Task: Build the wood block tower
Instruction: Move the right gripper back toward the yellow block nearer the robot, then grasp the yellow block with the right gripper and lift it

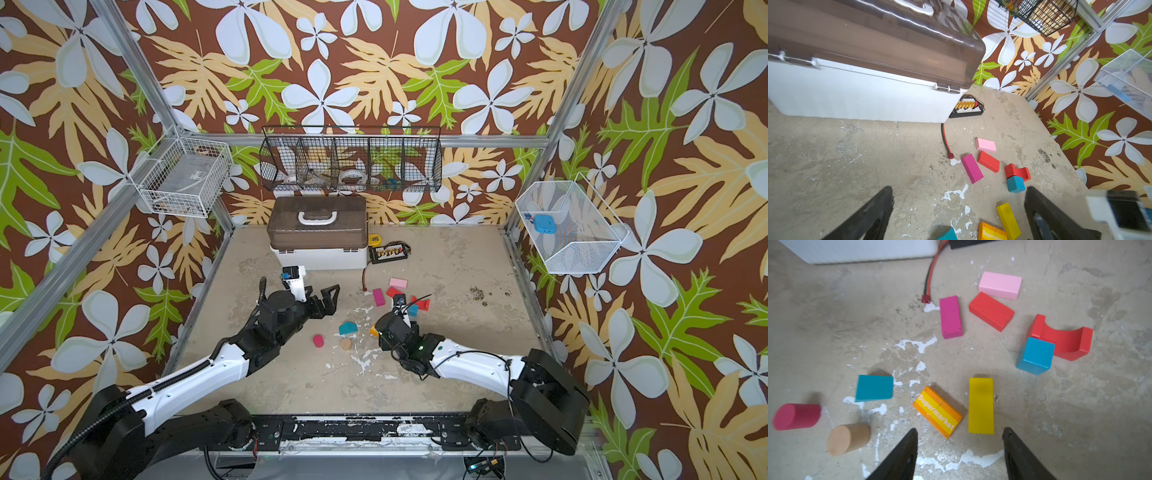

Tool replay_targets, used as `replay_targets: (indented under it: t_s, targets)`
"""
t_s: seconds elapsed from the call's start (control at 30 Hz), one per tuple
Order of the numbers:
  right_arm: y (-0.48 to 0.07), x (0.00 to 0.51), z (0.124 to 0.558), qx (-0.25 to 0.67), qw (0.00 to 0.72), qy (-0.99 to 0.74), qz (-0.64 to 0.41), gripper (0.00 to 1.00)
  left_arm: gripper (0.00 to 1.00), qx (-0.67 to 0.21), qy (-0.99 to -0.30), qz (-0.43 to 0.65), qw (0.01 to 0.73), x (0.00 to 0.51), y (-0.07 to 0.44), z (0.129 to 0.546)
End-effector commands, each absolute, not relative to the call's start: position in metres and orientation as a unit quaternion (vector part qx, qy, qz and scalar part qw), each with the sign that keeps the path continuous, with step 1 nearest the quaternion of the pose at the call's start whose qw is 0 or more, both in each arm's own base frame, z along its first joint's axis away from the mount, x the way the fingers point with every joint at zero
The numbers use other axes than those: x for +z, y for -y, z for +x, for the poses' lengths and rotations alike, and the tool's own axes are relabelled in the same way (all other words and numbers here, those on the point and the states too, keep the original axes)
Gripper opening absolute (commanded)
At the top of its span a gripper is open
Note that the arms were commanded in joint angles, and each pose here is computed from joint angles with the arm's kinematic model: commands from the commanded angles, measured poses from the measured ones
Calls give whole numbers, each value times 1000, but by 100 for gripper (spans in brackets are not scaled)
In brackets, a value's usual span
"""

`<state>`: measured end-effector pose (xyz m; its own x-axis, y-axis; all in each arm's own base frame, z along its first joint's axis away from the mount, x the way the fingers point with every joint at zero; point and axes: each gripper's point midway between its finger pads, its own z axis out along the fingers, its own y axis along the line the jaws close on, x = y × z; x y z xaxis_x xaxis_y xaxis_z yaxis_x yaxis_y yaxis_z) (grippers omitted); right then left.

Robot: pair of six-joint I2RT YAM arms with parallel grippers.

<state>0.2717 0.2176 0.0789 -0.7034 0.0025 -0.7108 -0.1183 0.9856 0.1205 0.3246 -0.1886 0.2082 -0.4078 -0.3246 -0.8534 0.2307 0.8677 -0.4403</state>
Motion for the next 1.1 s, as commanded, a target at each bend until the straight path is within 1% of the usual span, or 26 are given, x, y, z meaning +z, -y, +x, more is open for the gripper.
replay_targets:
  t_s: [0.0,0.1,0.37,0.7,0.87,0.93,1.0,1.07]
  targets:
    - [-215,59,274,40,368,-928,-36,62,100,-260,-784,-45,562,219,181,324]
    - [-215,43,279,14,352,-935,-38,58,100,-259,-780,-45,568,223,179,323]
    - [-212,32,286,9,344,-939,-30,51,100,-264,-785,-39,559,220,185,326]
    - [-203,25,291,12,336,-942,-20,50,100,-271,-788,-34,552,220,191,327]
    - [-208,20,295,8,328,-944,-24,46,100,-272,-786,-34,553,221,191,326]
    - [-209,20,296,8,328,-944,-23,42,100,-272,-787,-33,553,221,191,326]
    - [-210,21,297,8,328,-944,-22,40,100,-271,-788,-33,552,221,191,326]
    - [-209,21,299,4,328,-944,-21,34,100,-272,-786,-34,554,222,190,326]
